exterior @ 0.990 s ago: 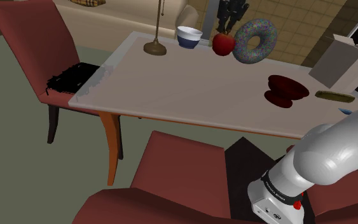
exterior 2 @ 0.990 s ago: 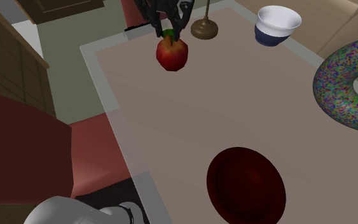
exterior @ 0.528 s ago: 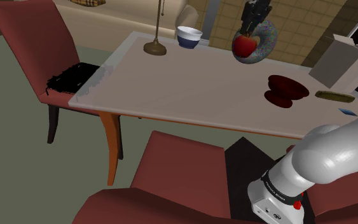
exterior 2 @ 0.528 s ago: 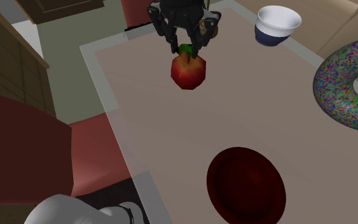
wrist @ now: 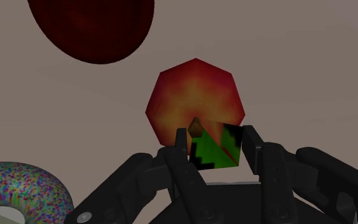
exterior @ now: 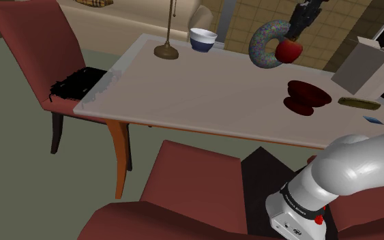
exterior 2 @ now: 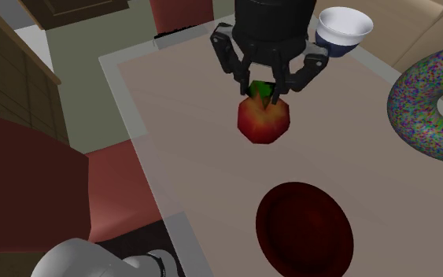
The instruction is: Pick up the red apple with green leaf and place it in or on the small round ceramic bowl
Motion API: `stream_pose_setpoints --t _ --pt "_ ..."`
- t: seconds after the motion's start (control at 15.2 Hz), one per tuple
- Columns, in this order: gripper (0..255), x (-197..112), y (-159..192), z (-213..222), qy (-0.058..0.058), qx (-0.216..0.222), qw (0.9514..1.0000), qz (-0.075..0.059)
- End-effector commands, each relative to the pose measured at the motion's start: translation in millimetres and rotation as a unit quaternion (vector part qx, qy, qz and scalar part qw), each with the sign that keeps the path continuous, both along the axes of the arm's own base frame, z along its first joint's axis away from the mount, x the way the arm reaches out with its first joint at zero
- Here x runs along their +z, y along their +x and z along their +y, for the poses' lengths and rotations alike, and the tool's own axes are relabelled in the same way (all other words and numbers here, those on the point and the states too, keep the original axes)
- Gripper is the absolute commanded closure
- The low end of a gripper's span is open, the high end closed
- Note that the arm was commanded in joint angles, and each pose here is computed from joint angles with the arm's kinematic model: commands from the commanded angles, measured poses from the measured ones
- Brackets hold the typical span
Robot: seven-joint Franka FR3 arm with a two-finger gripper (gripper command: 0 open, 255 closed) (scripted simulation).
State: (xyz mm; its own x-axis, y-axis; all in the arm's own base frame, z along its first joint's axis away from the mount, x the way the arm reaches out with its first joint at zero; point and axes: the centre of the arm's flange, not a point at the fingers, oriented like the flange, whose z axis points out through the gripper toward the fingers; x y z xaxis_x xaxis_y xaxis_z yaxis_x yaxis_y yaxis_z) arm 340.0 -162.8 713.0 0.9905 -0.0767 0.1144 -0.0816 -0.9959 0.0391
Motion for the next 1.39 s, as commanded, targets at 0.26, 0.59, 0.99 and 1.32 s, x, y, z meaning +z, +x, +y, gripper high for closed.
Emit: stream_pose_setpoints --t 0.26,0.59,0.99,1.32 --pt "255 9 -51 -61 0.000 0.001 1.0000 0.000" --pt "255 16 -95 -109 0.000 0.001 1.0000 0.000" --pt "255 6 -126 -143 0.000 0.001 1.0000 0.000" --pt "255 -20 -126 -143 0.000 0.001 1.0000 0.000"
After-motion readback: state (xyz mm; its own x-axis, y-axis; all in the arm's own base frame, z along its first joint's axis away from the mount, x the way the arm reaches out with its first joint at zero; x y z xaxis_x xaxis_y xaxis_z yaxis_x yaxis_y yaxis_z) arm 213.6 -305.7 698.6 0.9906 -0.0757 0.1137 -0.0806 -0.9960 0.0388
